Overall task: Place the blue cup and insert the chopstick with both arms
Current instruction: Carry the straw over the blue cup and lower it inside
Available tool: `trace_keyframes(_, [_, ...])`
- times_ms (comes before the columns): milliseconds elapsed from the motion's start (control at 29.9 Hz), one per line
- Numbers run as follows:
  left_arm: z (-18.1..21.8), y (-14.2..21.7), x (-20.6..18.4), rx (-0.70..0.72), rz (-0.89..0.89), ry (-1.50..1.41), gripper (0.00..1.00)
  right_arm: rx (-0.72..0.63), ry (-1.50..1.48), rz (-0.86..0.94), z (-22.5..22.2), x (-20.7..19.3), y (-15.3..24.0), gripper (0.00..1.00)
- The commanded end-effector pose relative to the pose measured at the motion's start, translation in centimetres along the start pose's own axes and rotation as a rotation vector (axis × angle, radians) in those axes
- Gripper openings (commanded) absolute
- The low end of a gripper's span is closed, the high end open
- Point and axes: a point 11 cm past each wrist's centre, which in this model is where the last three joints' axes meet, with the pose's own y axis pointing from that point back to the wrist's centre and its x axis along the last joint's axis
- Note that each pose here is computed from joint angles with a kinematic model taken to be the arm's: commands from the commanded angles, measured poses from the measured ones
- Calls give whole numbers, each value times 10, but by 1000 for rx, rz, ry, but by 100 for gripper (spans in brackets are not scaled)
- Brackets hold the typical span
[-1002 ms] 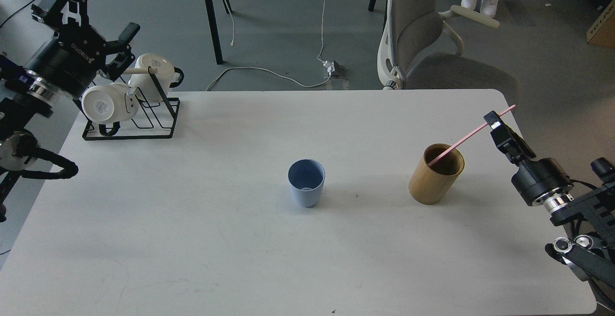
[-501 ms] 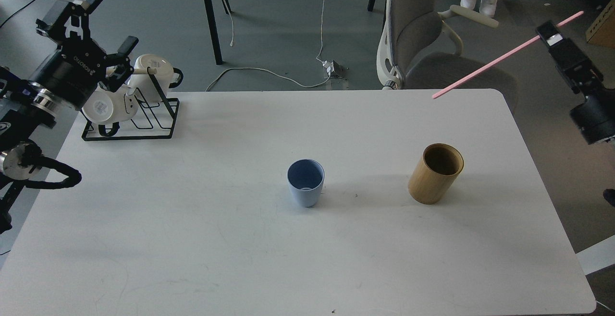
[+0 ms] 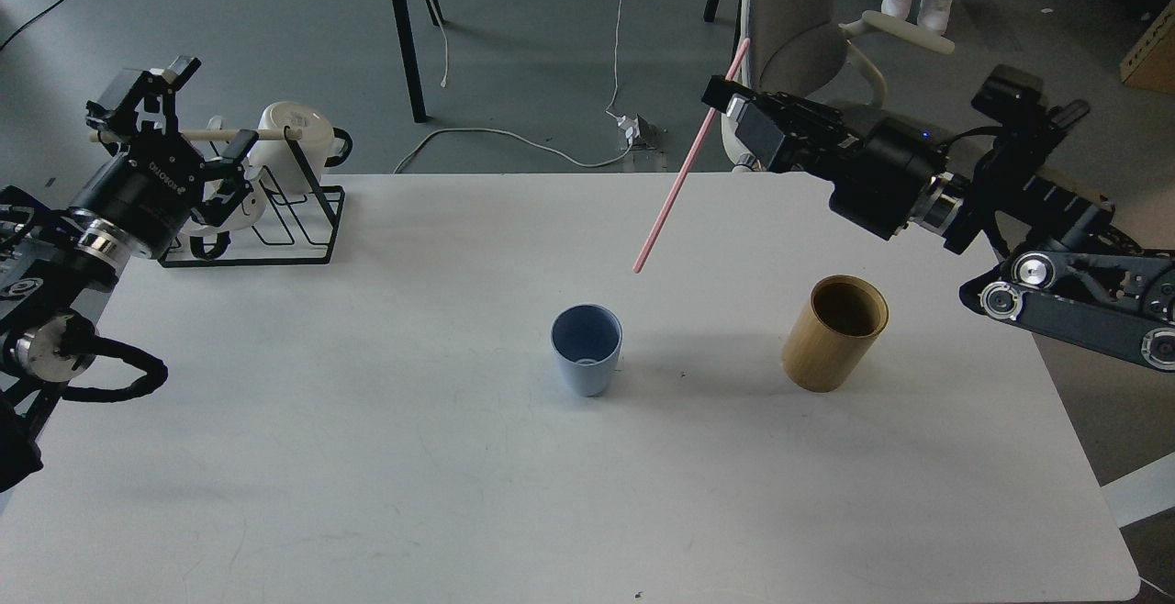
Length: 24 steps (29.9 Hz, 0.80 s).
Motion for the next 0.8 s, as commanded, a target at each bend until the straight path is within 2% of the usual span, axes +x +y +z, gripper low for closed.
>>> trace_keyframes(0, [-5, -1, -4, 2, -5, 12, 98, 7, 91, -35, 9, -12, -12, 0])
trace_keyframes(434, [-10, 5, -1, 16, 6, 14, 98, 48, 67, -73, 1, -65, -42, 0])
trace_keyframes(768, [-10, 5, -1, 16, 6, 14, 98, 28, 40, -87, 6, -93, -45, 0])
